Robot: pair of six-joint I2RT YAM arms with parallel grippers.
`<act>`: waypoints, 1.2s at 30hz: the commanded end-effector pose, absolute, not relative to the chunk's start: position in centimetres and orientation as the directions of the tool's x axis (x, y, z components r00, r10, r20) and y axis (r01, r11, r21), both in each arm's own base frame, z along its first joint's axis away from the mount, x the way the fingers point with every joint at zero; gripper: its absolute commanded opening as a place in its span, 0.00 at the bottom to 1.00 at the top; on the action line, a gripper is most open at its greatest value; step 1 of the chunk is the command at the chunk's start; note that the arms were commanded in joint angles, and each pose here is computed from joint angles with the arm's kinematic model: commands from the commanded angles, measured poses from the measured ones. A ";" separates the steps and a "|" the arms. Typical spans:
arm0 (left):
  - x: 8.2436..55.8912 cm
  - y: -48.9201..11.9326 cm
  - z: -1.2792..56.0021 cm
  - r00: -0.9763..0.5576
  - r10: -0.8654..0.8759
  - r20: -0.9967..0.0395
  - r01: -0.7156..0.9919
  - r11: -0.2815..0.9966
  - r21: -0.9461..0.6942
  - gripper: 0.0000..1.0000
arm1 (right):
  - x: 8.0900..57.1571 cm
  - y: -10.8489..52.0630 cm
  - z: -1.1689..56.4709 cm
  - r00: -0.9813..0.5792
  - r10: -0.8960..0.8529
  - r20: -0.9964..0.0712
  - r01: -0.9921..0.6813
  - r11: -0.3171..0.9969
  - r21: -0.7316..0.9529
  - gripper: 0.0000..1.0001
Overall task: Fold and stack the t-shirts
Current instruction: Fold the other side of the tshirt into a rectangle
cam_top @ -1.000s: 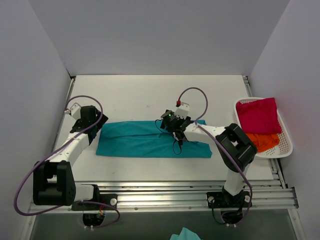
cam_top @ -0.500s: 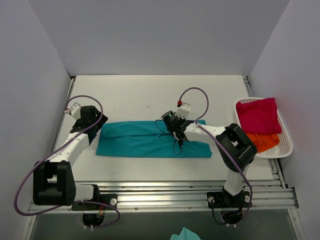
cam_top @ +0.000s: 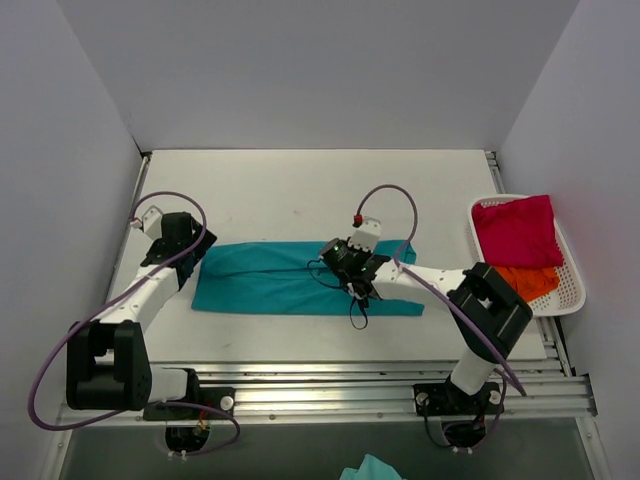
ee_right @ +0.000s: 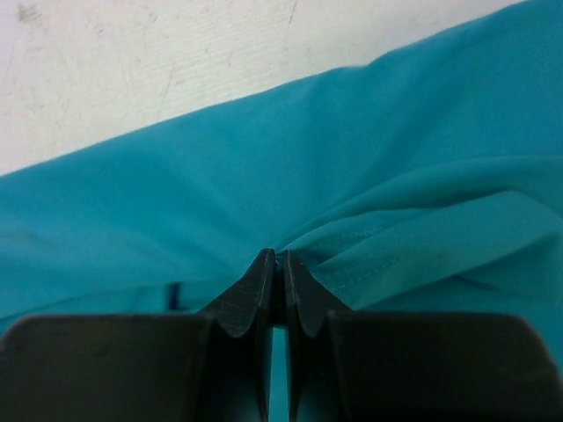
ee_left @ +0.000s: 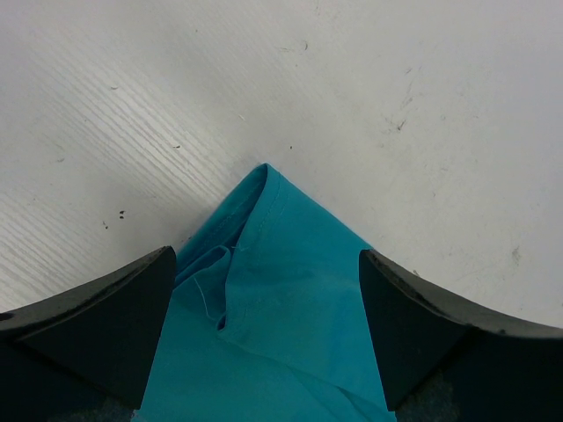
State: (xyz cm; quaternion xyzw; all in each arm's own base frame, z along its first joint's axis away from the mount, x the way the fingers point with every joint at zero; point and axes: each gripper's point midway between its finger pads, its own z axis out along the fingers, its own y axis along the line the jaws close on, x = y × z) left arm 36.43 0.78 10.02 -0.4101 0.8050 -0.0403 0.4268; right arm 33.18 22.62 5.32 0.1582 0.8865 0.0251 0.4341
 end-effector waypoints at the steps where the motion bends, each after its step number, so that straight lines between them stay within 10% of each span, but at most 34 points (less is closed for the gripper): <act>1: 36.9 0.7 10.6 -0.286 -0.687 -0.668 -0.601 0.672 -0.433 0.94 | 29.9 22.5 6.0 -0.554 0.278 -0.785 0.272 0.951 0.145 0.00; 5: 37.0 0.8 10.8 -0.281 -0.687 -0.670 -0.597 0.672 -0.438 0.93 | 26.5 23.5 4.4 -0.576 0.255 -0.776 0.258 0.958 0.124 0.27; 9: 37.2 0.8 10.9 -0.277 -0.686 -0.673 -0.595 0.672 -0.441 0.93 | 23.4 23.8 2.9 -0.587 0.218 -0.779 0.266 0.962 0.069 0.88; 15: 37.9 0.7 10.5 -0.288 -0.687 -0.667 -0.595 0.674 -0.438 0.93 | 24.0 23.5 5.5 -0.513 0.171 -0.841 0.301 0.954 0.010 0.96; 21: 38.3 0.6 10.4 -0.290 -0.684 -0.669 -0.589 0.679 -0.439 0.93 | 27.9 22.9 10.4 -0.417 0.195 -0.888 0.294 0.953 0.071 0.84; 29: 38.5 0.7 10.5 -0.288 -0.683 -0.672 -0.586 0.680 -0.440 0.93 | 33.1 18.1 9.9 -0.406 0.236 -0.883 0.400 0.915 0.061 0.03; 36: 38.5 0.7 10.3 -0.290 -0.681 -0.672 -0.585 0.683 -0.439 0.93 | 33.2 17.9 6.4 -0.482 0.231 -0.845 0.400 0.916 0.022 0.00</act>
